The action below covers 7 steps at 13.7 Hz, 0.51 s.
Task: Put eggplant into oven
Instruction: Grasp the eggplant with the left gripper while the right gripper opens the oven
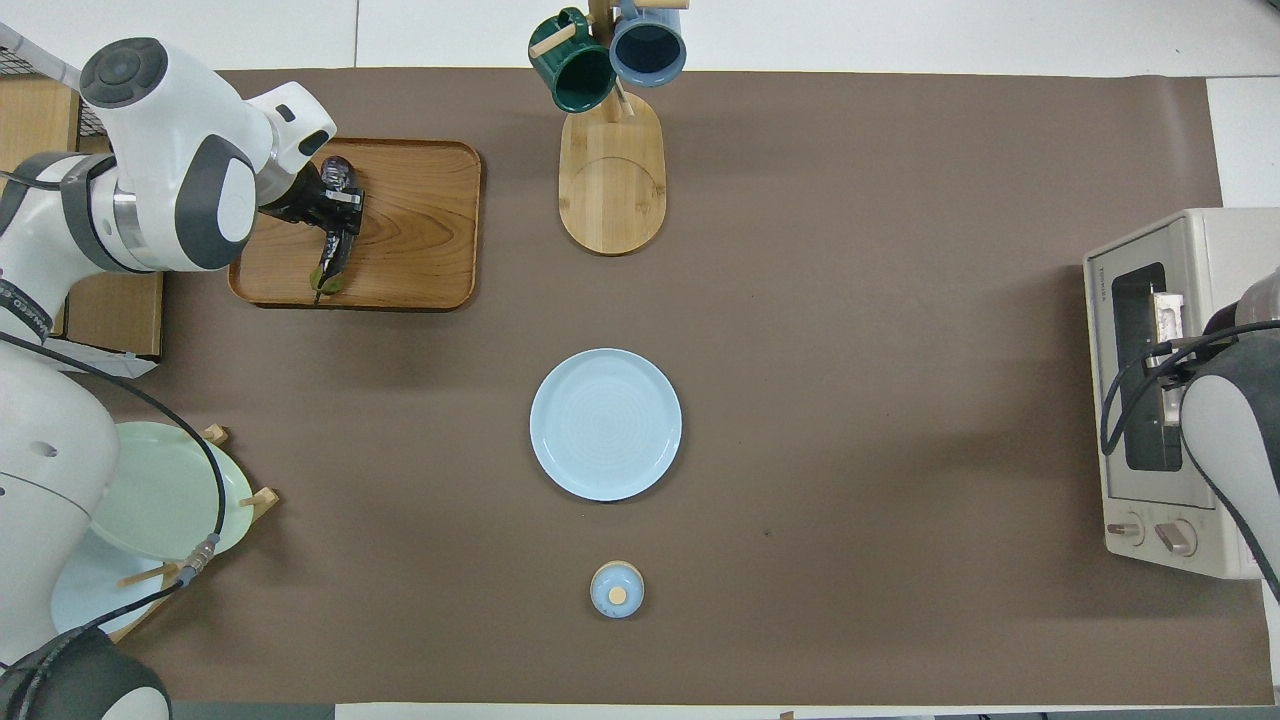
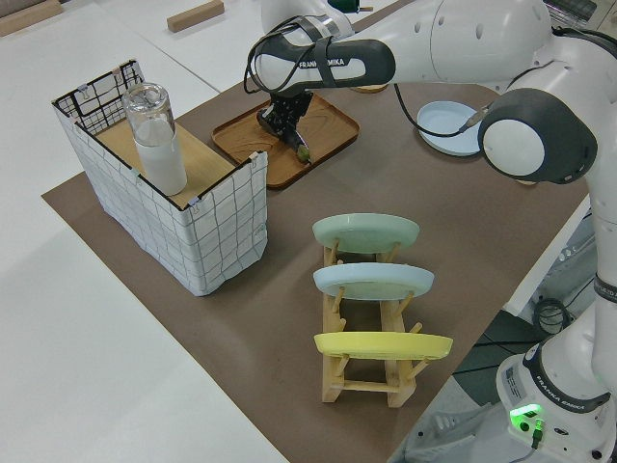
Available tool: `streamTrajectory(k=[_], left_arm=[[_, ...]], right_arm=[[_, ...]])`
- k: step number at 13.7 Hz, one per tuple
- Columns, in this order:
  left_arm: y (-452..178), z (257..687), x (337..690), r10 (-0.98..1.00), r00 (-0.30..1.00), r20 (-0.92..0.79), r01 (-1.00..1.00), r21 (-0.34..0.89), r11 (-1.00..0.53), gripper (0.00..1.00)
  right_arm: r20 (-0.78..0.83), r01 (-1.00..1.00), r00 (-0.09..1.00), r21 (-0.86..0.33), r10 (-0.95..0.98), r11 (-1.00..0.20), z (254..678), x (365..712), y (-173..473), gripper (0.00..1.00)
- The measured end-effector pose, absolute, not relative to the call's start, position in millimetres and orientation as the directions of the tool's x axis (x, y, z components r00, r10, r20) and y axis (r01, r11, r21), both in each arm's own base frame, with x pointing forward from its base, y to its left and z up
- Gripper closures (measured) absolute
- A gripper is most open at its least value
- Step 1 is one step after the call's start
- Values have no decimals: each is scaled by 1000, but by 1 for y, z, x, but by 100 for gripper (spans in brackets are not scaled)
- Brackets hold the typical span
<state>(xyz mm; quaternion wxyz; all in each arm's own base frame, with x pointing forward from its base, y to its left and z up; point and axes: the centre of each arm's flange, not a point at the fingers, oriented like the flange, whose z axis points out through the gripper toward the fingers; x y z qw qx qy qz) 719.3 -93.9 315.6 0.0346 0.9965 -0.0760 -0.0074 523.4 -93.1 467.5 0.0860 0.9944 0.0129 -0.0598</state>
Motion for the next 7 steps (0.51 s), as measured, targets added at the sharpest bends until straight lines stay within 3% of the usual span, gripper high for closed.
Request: streamTrajectory(k=[3, 7], left_arm=[[-97, 338, 717, -141, 990, -4, -140, 99, -985, 71], [-116, 449, 679, -64, 996, -61, -53, 168, -984, 71]], right_arm=[[-107, 51, 994, 167, 33, -985, 464, 521, -86, 99], [-75, 71, 995, 100, 64, -992, 448, 518, -56, 99]])
